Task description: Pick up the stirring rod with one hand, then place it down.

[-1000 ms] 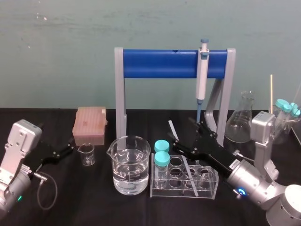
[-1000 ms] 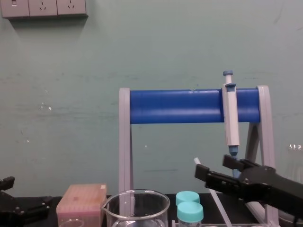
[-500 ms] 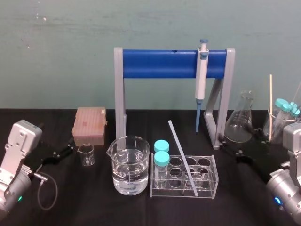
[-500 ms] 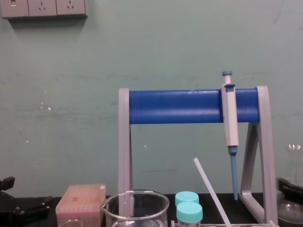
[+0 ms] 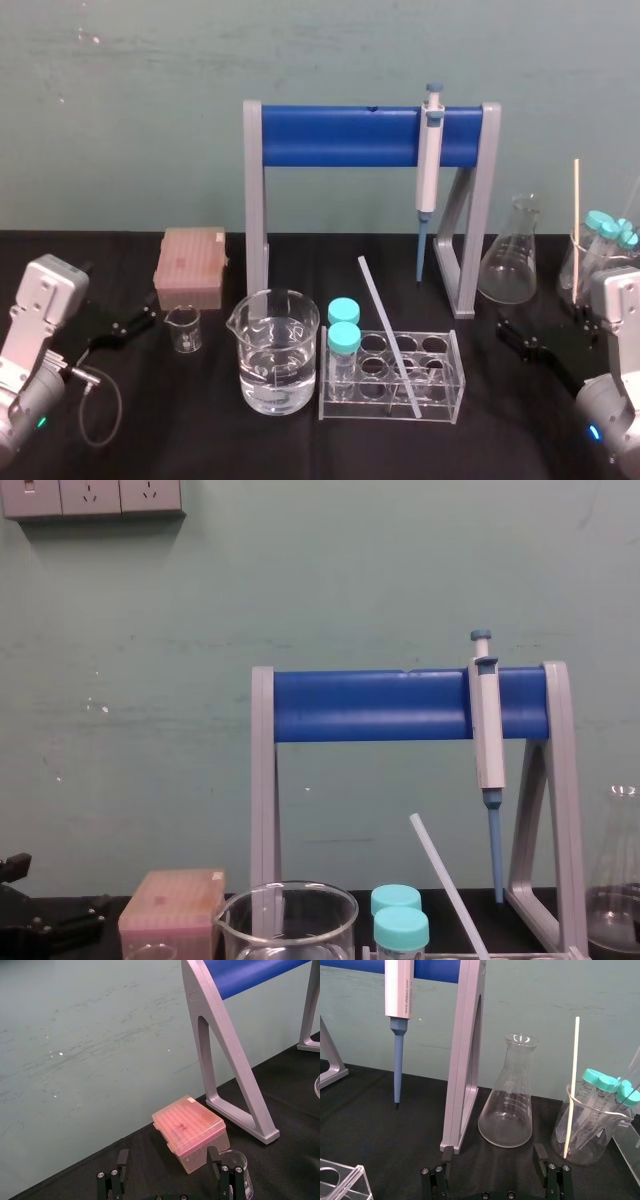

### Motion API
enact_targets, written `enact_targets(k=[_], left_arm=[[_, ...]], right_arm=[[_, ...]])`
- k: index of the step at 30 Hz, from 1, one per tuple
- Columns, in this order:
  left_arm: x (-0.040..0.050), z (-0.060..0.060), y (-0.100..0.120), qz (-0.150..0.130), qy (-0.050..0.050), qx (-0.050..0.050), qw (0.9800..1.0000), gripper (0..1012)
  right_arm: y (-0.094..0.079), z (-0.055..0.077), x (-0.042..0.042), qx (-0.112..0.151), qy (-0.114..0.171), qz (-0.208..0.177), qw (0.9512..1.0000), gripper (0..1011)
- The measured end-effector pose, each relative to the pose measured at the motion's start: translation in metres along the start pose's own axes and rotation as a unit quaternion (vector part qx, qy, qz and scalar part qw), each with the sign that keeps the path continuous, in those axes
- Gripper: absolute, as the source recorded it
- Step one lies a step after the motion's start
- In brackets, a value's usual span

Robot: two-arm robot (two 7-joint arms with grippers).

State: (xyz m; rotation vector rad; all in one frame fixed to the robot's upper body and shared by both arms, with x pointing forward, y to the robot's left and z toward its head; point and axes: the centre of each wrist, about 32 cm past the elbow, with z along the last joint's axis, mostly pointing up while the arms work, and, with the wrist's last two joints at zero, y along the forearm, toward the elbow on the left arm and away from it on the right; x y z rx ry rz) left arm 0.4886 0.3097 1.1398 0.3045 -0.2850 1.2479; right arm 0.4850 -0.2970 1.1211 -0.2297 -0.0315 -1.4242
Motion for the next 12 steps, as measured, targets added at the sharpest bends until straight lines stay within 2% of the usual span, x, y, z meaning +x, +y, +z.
enact_targets(k=[12], left_arm=[[0.0000,0.0000,0.0000,0.000,0.000,0.000,1.0000,1000]], right_arm=[[-0.0007,0.0006,0.0001,0.001,-0.001,-0.001,1.0000,1000]])
